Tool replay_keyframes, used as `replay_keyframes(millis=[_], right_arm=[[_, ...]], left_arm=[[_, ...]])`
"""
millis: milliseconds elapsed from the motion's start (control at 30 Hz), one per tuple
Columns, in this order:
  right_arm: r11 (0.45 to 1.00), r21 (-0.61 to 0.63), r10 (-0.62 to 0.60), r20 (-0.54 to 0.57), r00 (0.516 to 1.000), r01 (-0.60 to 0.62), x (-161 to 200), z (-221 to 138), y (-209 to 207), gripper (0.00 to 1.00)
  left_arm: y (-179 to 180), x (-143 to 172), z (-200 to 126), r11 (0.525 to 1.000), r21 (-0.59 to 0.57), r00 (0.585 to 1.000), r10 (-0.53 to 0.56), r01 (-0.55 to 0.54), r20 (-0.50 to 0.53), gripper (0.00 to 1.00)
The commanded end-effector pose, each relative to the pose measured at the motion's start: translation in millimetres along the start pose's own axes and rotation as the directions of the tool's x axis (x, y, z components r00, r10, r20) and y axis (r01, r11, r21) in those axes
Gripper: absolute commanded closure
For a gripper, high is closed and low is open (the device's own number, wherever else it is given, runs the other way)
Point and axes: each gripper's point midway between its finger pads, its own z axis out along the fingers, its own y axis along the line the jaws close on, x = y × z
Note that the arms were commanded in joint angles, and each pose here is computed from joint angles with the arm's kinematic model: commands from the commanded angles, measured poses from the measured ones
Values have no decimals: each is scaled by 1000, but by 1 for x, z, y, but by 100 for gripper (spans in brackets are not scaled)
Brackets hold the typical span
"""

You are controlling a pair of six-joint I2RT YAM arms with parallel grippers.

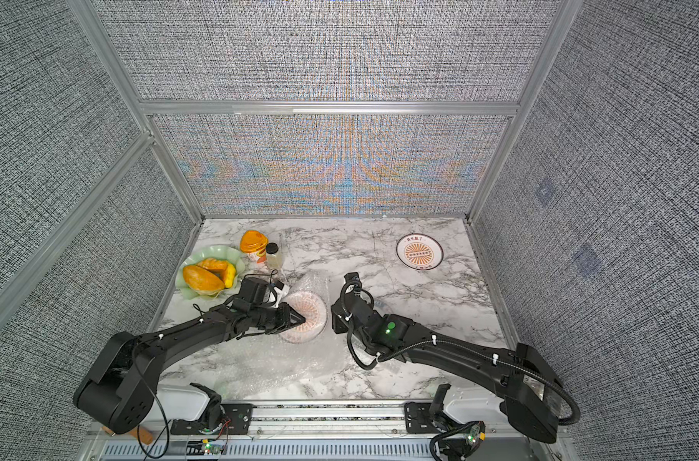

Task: Unpack dinner plates from bubble wrap
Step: Unwrap the bubble wrap.

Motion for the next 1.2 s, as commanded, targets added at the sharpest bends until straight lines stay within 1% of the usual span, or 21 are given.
replay_keyframes(millis=[0,67,100,167,233,300,367,433,467,567,633,800,867,1033,1100,1167], right_arm=[[997,33,-75,-24,997,76,-1,-5,-5,39],[996,-30,-88,-59,994,86,2,-1,10,39],[994,-70,-85,-71,994,80,-2,1,24,40],[990,-119,-92,-128,988,77,6,11,40,41],[987,-145,-96,-172,980,71,17,26,49,49],[987,-148,-88,-223,971,55,28,41,50,71],[989,-146,-71,-254,965,34,36,53,48,91],[991,-137,-36,-285,958,-4,44,63,40,98],[990,-138,-16,-301,954,-27,49,68,36,100],[989,-116,46,-325,945,-88,56,77,18,100],[989,-99,66,-354,933,-107,69,82,5,100],[988,-81,86,-398,913,-129,86,93,-6,100],[987,-75,102,-406,908,-144,90,96,-9,100],[978,-72,151,-411,899,-197,94,98,-20,100],[975,-59,172,-412,895,-215,94,99,-27,100],[970,-59,190,-409,892,-234,94,100,-32,100]], left_arm=[[-1,5,-4,1000,-13,999,25,-25,-28,73],[0,5,-7,999,-34,999,36,-37,-27,68],[1,5,-9,998,-51,999,40,-42,-27,65],[1,5,-12,995,-75,998,58,-60,-28,57],[3,6,-15,990,-116,997,75,-78,-30,47],[5,7,-17,985,-147,996,89,-92,-26,38],[7,8,-17,983,-155,995,93,-96,-26,33],[9,9,-14,983,-156,995,94,-98,-31,31],[8,8,-12,983,-153,995,96,-100,-33,30],[3,-2,-7,980,-160,993,112,-115,-27,29],[-2,-12,-2,977,-173,992,124,-126,-18,26],[-14,-31,15,965,-211,987,157,-157,-20,20],[-13,-37,22,957,-241,987,155,-158,-30,19],[-15,-41,32,956,-247,988,149,-156,-47,19],[-9,-40,34,943,-294,988,146,-156,-56,19],[-5,-40,37,935,-317,987,147,-161,-67,19]])
